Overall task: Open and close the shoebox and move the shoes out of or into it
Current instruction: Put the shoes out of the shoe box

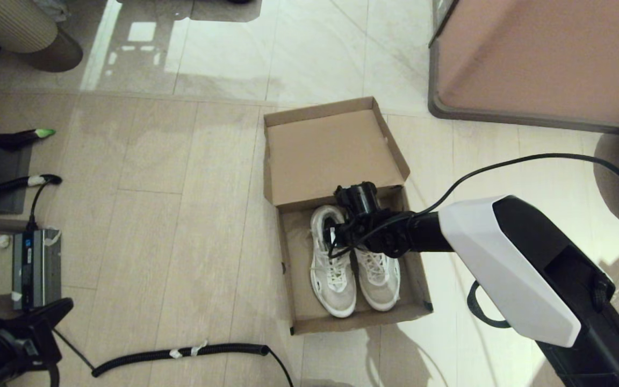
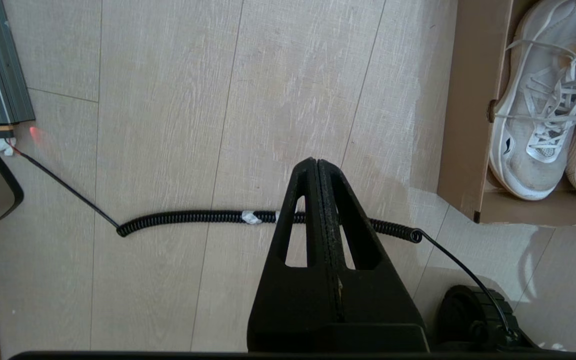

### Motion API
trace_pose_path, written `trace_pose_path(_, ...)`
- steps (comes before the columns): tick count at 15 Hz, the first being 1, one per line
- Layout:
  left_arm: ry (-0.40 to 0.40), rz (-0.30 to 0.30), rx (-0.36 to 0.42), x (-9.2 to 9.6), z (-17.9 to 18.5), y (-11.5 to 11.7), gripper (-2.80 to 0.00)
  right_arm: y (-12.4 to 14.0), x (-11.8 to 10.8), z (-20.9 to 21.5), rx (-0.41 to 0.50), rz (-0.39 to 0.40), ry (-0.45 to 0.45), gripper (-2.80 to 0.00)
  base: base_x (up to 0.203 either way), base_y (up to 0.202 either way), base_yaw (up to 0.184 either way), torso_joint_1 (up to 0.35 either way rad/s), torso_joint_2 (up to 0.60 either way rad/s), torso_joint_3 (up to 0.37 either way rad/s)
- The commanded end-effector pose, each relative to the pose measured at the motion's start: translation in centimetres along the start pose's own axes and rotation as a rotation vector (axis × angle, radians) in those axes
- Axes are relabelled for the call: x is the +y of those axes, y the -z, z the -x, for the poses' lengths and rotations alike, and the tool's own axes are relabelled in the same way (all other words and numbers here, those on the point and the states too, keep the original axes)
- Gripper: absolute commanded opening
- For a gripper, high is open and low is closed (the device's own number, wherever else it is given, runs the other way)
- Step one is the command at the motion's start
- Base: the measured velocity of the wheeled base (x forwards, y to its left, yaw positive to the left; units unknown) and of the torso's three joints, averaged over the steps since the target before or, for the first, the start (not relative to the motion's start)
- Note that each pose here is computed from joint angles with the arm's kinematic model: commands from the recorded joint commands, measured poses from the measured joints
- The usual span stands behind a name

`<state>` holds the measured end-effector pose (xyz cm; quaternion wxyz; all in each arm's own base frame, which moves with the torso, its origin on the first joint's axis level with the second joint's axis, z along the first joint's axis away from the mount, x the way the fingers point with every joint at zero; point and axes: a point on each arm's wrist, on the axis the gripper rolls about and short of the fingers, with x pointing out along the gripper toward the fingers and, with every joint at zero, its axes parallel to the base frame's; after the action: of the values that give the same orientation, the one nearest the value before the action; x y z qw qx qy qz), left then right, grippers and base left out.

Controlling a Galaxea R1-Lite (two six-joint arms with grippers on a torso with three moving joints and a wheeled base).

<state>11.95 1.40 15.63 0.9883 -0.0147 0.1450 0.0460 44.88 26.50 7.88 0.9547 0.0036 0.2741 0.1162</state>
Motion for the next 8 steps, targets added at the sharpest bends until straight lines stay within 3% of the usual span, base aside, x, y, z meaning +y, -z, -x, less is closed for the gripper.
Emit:
trace_pose_path(1,0.0,0.002,-0.007,0.0,0.1,0.0,-2.8,1.6,-0.6,-1.6,0.035,0.002,0.02,0.0,0.0,0.0,0.0,0.0,0.0,0.0)
trace_pose_path(2,0.0,0.003,-0.007,0.0,0.1,0.0,-2.8,1.8,-0.8,-1.9,0.039,-0.001,0.026,0.0,0.0,0.0,0.0,0.0,0.0,0.0)
trace_pose_path(3,0.0,0.003,-0.007,0.0,0.1,0.0,-2.8,1.8,-0.8,-1.9,0.037,-0.001,0.025,-2.8,0.0,0.0,0.0,0.0,0.0,0.0)
trace_pose_path(8,0.002,0.007,-0.007,0.0,0.1,0.0,-2.8,-0.1,-0.4,-0.1,0.002,-0.007,0.01,-2.8,0.0,0.0,0.0,0.0,0.0,0.0)
